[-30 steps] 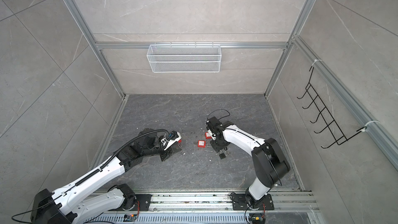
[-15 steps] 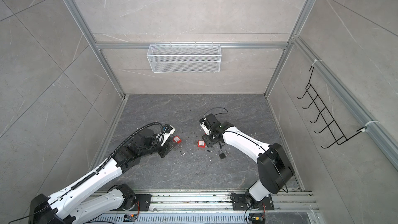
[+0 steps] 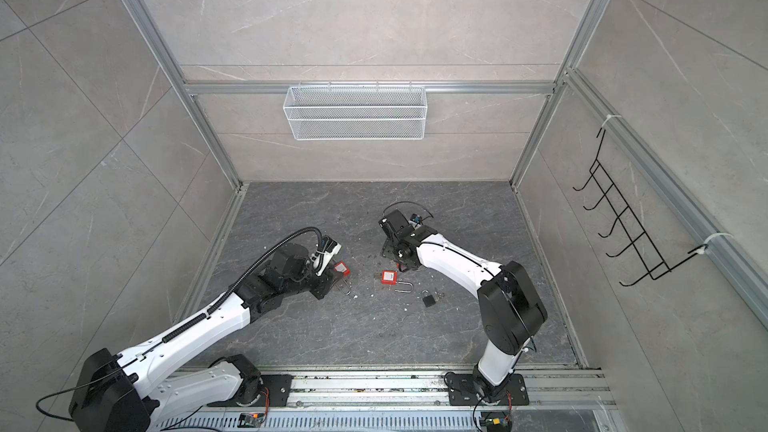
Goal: Lock with the key
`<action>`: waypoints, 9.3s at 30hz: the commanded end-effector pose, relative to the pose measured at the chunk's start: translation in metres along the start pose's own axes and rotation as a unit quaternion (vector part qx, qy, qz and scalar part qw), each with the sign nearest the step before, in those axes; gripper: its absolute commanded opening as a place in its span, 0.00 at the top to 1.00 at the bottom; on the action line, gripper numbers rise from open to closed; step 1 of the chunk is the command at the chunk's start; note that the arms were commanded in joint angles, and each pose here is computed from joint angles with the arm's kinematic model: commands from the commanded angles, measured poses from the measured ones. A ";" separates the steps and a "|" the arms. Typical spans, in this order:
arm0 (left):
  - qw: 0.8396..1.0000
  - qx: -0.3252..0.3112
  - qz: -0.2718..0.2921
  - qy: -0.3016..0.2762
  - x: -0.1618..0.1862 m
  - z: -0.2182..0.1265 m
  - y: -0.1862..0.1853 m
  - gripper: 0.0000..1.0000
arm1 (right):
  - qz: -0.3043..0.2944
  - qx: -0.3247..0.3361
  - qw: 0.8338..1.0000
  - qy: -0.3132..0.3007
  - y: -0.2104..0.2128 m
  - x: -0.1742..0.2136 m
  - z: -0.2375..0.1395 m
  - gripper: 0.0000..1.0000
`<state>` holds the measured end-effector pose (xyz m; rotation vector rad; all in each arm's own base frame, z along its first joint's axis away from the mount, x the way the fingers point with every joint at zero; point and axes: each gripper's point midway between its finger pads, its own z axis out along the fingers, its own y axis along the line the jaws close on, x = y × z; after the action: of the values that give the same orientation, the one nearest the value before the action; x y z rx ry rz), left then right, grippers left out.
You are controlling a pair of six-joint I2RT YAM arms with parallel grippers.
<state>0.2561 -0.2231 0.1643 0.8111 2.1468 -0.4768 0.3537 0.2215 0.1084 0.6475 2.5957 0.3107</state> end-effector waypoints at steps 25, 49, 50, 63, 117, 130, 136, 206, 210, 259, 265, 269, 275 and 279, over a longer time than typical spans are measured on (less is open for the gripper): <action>1.000 -0.003 -0.009 -0.029 -0.010 -0.004 0.020 0.59 | 0.362 0.146 0.920 -0.026 -0.017 0.013 0.071 0.25; 1.000 0.003 -0.022 -0.016 -0.004 -0.001 0.020 0.59 | 0.269 0.193 0.943 -0.043 -0.043 0.004 0.073 0.66; 1.000 0.000 -0.022 -0.017 -0.005 -0.002 0.021 0.59 | 0.258 0.192 0.946 -0.048 -0.043 0.000 0.069 0.68; 0.993 0.013 -0.084 -0.078 -0.041 -0.010 0.023 0.59 | -0.078 0.156 0.966 -0.192 -0.019 -0.073 -0.021 0.79; 0.906 0.248 0.319 -0.127 -0.026 -0.029 -0.095 0.65 | -0.815 -0.256 0.519 0.002 -0.012 0.121 -0.131 0.75; 0.904 0.270 0.312 -0.116 -0.021 -0.023 -0.099 0.87 | -0.809 -0.269 0.522 -0.025 -0.001 0.120 -0.139 0.75; 0.899 0.280 0.305 -0.140 -0.032 -0.028 -0.104 1.00 | -0.814 -0.255 0.521 -0.025 -0.002 0.117 -0.137 0.64; 0.879 0.286 0.300 -0.237 -0.049 -0.053 -0.147 1.00 | -0.771 -0.318 0.551 -0.018 -0.011 0.110 -0.210 0.36; 0.877 0.290 0.308 -0.228 -0.043 -0.058 -0.147 1.00 | -0.754 -0.317 0.574 0.023 -0.031 0.104 -0.219 0.35; 0.872 0.303 0.309 -0.227 -0.053 -0.058 -0.155 1.00 | -0.786 -0.278 0.552 -0.027 -0.072 0.101 -0.185 0.53; 0.872 0.309 0.310 -0.219 -0.051 -0.056 -0.156 1.00 | -0.802 -0.284 0.525 0.017 -0.060 0.113 -0.185 0.64; 0.871 0.308 0.313 -0.219 -0.052 -0.057 -0.156 1.00 | -0.810 -0.277 0.516 0.031 -0.060 0.116 -0.174 0.71; 0.871 0.310 0.323 -0.203 -0.047 -0.057 -0.156 1.00 | -0.815 -0.274 0.510 0.023 -0.061 0.116 -0.170 1.00; 0.871 0.306 0.330 -0.195 -0.045 -0.058 -0.154 1.00 | -0.821 -0.247 0.514 0.033 -0.072 0.113 -0.163 1.00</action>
<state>0.1442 -0.3168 0.2199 1.5596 1.3209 -0.8819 0.1645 0.2095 0.1976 -1.9134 1.7663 0.3676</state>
